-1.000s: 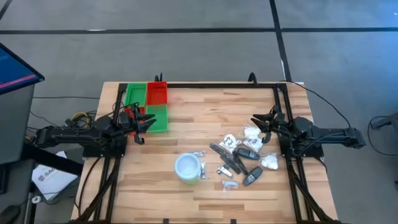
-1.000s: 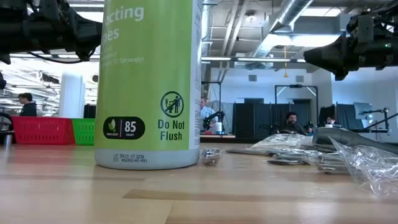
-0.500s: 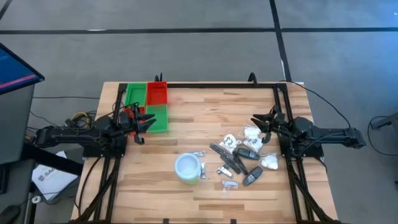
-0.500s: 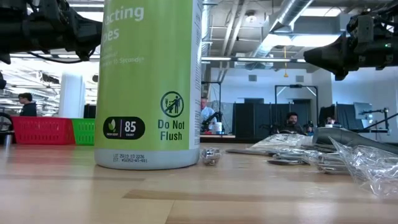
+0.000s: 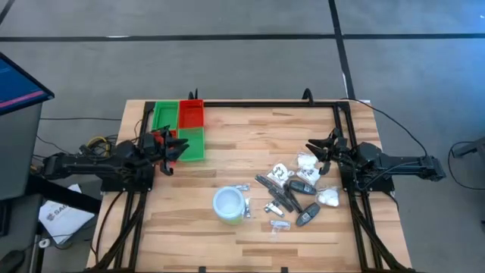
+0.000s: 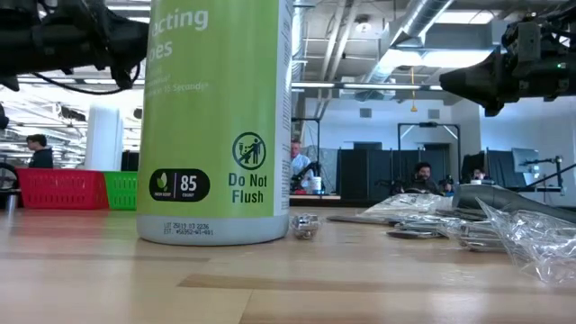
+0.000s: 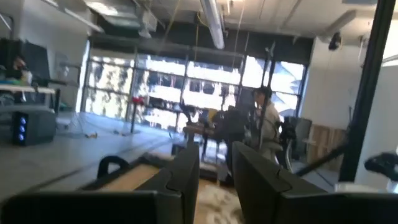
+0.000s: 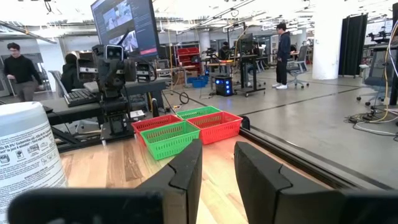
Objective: Pick & Place Travel size toiletries
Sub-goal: Put the gray deodorant into the top green bin
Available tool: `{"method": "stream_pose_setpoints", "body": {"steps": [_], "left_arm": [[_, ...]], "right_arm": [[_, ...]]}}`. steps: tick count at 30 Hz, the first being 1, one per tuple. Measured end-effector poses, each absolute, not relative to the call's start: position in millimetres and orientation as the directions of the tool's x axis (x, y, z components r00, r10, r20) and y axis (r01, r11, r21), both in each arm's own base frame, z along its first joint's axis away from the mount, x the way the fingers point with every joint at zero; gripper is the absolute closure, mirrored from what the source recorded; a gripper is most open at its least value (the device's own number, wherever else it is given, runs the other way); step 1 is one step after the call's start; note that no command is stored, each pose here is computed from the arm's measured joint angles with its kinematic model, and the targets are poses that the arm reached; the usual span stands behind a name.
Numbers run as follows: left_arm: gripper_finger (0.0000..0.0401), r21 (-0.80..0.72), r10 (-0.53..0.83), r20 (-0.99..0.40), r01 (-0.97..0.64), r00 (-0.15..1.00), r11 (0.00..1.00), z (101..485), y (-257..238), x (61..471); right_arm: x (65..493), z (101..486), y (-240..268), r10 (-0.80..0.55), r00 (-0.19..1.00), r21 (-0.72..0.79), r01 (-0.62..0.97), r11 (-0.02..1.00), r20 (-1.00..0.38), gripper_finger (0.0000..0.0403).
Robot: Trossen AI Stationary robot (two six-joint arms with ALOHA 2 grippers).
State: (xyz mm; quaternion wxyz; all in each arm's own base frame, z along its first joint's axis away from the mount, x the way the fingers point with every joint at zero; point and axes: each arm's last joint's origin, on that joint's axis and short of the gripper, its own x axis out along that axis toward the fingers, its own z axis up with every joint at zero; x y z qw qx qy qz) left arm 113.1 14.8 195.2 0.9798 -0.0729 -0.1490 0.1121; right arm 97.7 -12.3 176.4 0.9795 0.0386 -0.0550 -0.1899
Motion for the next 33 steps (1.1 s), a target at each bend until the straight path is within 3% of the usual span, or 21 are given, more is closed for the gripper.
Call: {"method": "stream_pose_setpoints", "body": {"steps": [8,17,24,33], "left_arm": [[0.0311,-0.186,0.245,0.015,-0.238,0.969,0.953,181,18,144],[0.0311,-0.154,0.243,-0.172,-0.27,0.955,0.95,169,21,176],[0.0311,-0.158,0.241,-0.135,-0.261,0.961,0.952,167,21,184],[0.0311,-0.15,0.24,-0.067,-0.248,0.968,0.957,181,22,192]], "right_arm": [[98,176,-12,-0.376,0.922,0.057,0.373,0.926,0.093,0.0316],[98,176,-12,-0.376,0.922,0.054,0.373,0.926,0.093,0.0316],[98,178,-12,-0.376,0.92,0.064,0.371,0.926,0.112,0.0316],[92,201,-12,-0.377,0.864,0.156,0.343,0.926,0.334,0.0316]]}}
